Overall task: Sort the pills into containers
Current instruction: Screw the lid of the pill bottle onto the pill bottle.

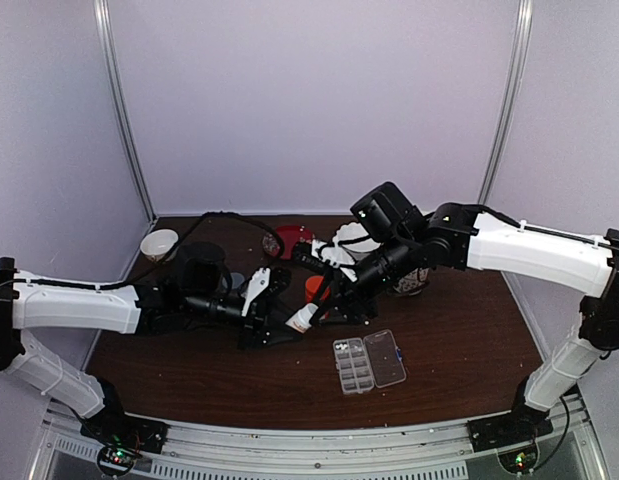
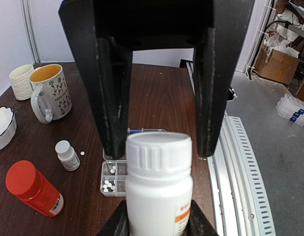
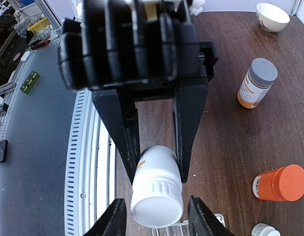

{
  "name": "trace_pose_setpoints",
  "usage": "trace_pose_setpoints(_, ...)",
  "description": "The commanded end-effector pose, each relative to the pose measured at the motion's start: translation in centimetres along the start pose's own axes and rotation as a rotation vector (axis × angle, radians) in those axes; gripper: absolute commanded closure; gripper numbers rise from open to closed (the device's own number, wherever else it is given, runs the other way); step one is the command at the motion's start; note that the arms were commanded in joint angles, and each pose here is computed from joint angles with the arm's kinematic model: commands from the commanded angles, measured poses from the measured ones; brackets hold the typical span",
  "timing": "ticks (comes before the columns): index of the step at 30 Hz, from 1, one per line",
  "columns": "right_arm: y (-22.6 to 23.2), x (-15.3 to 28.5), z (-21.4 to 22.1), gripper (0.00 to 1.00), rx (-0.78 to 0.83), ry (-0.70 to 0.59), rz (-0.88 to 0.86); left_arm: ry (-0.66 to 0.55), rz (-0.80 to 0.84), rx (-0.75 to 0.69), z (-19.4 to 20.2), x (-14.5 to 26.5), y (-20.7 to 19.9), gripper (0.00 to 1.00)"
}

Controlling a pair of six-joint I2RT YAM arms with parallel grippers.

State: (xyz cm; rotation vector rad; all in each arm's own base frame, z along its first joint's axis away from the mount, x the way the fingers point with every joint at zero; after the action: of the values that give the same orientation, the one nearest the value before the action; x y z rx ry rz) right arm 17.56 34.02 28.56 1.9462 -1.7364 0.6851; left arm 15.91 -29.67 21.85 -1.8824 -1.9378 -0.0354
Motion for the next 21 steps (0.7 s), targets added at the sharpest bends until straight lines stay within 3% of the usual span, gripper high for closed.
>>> trace_pose_setpoints(1,0.07,0.16,-0.94,0.57,0.022,-0.011,0.003,-0.035,0.027,-0.041,-1.49,-0.21,-0.28,0.92)
trace_pose_setpoints(14,-0.11,-0.44,-0.87,0.74,-0.018,-0.006,0.012,-0.04,0.02,-0.039,-1.6,-0.18,-0.23,0.92)
trace_pose_setpoints(21,-0.84,-0.67,-0.39,0.81,-0.184,0.001,0.091,-0.045,-0.08,-0.041,-1.9,-0.08,0.57,0.92)
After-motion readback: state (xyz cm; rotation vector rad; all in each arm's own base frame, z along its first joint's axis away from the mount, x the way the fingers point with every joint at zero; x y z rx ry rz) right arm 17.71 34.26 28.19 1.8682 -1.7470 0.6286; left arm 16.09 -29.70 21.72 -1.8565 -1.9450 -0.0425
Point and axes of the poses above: each gripper's point midway between its finger pads, its own x axis back along the fingers, its own y axis along the line the jaws close on, z = x × y, the point moved 8 cm from there along x, back along the fingers, and after that the axes turned 12 degrees about x, right-handed, at the moved point
